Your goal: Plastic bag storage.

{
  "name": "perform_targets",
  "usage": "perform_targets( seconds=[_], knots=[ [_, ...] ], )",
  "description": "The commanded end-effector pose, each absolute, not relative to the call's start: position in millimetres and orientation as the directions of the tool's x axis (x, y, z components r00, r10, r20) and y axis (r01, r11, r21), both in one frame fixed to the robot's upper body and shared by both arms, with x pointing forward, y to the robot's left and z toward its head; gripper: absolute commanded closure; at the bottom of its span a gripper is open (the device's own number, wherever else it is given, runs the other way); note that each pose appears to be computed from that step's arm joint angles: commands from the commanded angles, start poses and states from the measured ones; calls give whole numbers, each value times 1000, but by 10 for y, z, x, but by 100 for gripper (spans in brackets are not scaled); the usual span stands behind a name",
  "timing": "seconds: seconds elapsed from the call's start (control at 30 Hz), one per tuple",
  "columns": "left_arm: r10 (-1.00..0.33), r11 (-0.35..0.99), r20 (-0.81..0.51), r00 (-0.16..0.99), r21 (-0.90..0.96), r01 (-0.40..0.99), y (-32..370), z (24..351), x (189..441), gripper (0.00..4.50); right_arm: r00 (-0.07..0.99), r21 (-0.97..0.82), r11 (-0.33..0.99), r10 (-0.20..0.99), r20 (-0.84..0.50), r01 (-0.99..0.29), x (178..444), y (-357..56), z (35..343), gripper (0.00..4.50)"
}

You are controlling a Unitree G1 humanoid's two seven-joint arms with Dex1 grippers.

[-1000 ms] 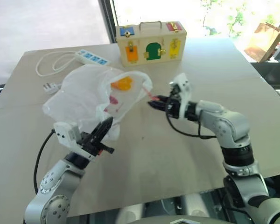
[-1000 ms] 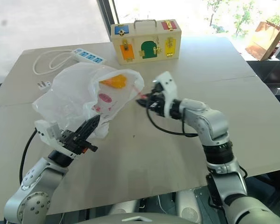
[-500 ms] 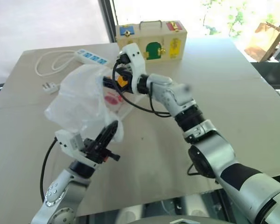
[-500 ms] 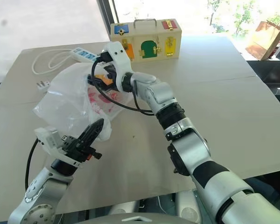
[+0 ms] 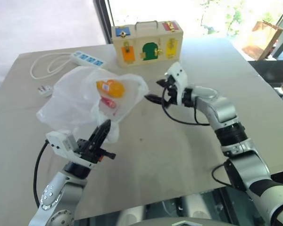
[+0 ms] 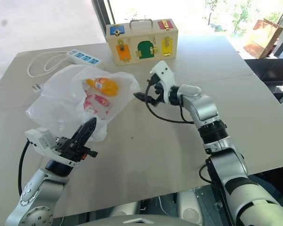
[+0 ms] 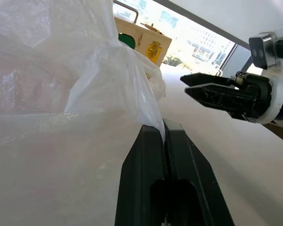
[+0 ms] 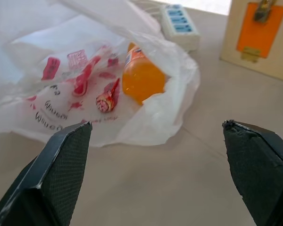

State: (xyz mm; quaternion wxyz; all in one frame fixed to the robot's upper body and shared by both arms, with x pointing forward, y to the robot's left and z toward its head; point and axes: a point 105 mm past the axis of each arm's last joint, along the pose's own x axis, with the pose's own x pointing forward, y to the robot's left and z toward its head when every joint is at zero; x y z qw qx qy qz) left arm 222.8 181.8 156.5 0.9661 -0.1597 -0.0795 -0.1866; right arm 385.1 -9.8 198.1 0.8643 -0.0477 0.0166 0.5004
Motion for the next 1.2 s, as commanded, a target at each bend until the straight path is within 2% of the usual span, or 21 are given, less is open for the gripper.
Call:
perform_targets(
  seconds=[0.03,0.2,0.33,0.47,0.5,0.7,0.8,0.9,1.03,1.13,1.2],
  knots=[
    [-340,881,242,909,-255,397,1820,1623,2216,450,502,-17,502,864,-18,-865,3928,74,2091,3],
    [-344,881,237,908,-253,400,1811,1605,2221,450,520,111,517,854,0,-849,4059,318,2047,3],
    [-344,887,234,910,-239,396,1816,1607,2220,450,545,136,543,838,-21,-829,4164,457,1970,3],
    [-313,903,237,920,-225,366,1887,1625,2190,450,516,182,506,856,14,-843,4164,446,2041,109],
    [-306,906,235,922,-224,358,1904,1620,2179,450,509,181,501,861,0,-847,4159,424,2019,174],
    [-300,919,225,927,-193,344,1989,1617,2209,450,467,179,465,884,-35,-867,4089,247,1996,447],
    [-319,921,221,922,-157,356,2021,1659,2277,450,461,194,457,887,-29,-868,4059,138,2073,447],
    [-371,923,153,916,-49,382,2038,1696,2370,450,448,223,435,894,5,-872,3998,-47,2242,447],
    [-454,885,224,862,1,466,2053,2193,2558,450,394,345,312,897,201,-885,3835,-420,2759,447],
    [-476,873,285,832,43,485,2089,2558,2703,450,417,426,254,840,348,-868,3829,-655,3114,447],
    [-498,857,365,787,68,511,2121,2939,2811,450,420,442,200,768,483,-874,3816,-871,3430,447]
  ],
)
